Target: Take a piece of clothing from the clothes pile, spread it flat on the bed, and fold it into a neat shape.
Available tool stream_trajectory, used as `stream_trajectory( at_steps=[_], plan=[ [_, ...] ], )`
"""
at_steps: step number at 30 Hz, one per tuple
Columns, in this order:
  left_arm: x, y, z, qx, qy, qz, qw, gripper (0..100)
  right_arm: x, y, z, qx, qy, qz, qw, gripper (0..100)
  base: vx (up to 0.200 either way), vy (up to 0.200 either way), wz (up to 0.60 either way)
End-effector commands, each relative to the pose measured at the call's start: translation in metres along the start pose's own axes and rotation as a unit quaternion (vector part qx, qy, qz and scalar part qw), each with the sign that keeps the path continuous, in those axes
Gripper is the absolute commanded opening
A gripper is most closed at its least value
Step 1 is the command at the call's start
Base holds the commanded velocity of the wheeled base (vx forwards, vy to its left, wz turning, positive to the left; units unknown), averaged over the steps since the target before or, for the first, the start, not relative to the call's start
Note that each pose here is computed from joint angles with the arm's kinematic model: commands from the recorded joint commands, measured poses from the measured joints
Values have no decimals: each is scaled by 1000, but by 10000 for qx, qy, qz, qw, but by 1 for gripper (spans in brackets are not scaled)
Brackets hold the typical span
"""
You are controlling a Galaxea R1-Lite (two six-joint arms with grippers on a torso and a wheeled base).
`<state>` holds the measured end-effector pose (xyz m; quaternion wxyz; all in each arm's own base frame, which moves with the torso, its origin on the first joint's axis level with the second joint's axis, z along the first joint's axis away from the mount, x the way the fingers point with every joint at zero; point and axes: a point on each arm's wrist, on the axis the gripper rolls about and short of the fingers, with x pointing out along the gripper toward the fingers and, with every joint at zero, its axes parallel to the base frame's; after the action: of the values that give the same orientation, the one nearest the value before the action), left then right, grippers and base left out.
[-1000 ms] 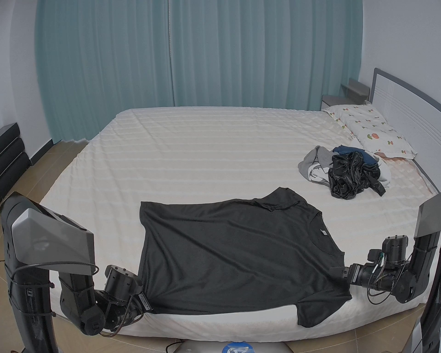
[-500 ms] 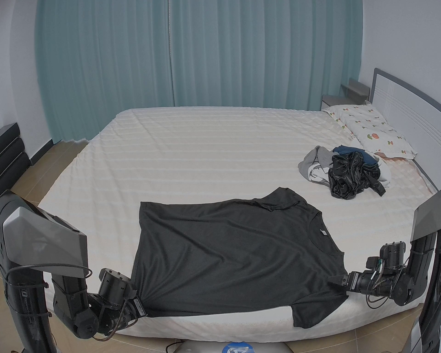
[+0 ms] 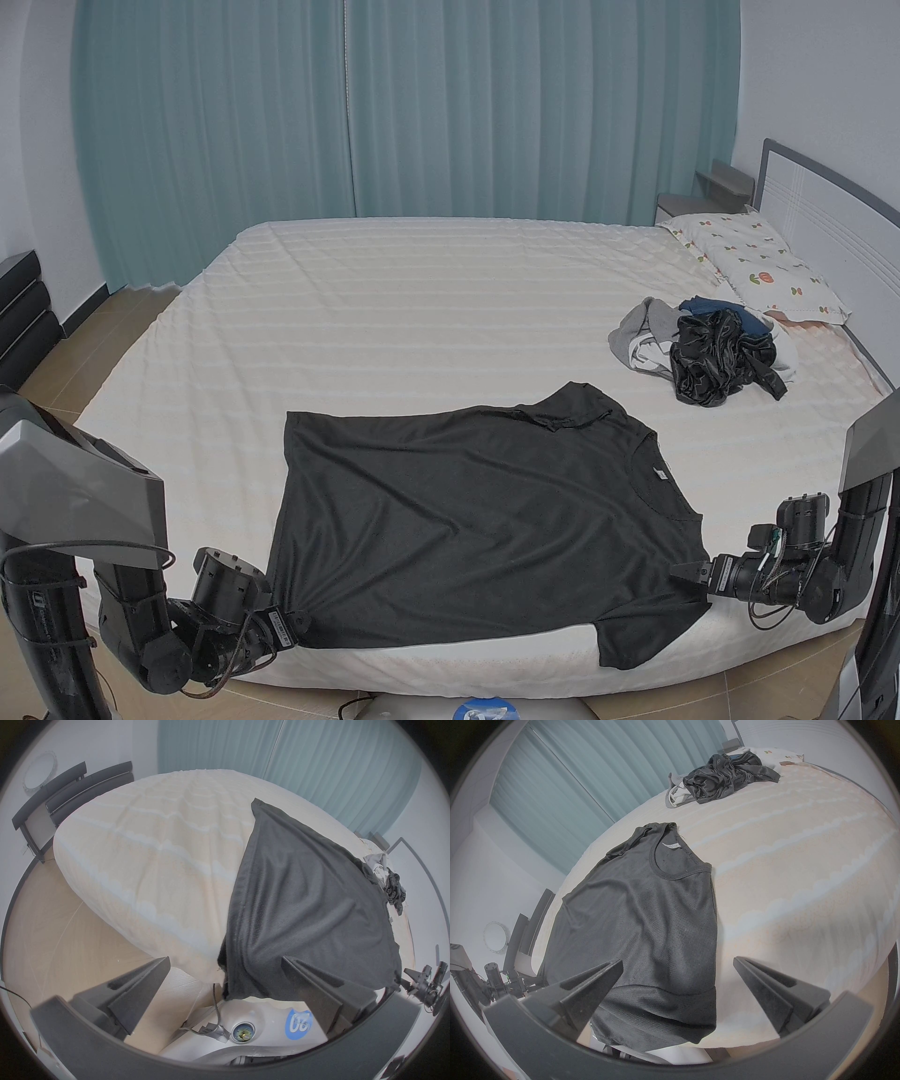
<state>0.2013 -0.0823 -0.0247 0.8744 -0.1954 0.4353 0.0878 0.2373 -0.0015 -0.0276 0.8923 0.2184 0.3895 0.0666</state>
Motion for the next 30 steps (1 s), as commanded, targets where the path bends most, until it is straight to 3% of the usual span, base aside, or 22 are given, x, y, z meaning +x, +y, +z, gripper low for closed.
stream_trajectory(
  at_steps=[1, 3, 4, 16, 19, 30],
  plan=[
    [-2, -3, 3, -42, -76, -96, 9999, 100, 0, 0, 0, 7, -7, 2, 10000, 100, 0, 0, 0],
    [4, -7, 6, -193, -90, -167, 9996, 100, 0, 0, 1, 0, -25, 17, 10000, 100, 0, 0, 0],
    [4, -7, 5, -212, -53, -184, 9996, 0, 0, 0, 1, 7, -25, 17, 10000, 100, 0, 0, 0],
    [0, 6, -2, 51, 136, 102, 9998, 0, 0, -2, 0, 40, 4, -6, 10000, 100, 0, 0, 0],
    [-11, 9, 4, 128, -48, 115, 9998, 0, -3, -5, -3, 101, 86, 33, 9999, 100, 0, 0, 0],
    [-31, 24, 17, 275, -35, 435, 9987, 0, 8, -6, -6, 97, 221, 138, 9996, 100, 0, 0, 0]
  ],
)
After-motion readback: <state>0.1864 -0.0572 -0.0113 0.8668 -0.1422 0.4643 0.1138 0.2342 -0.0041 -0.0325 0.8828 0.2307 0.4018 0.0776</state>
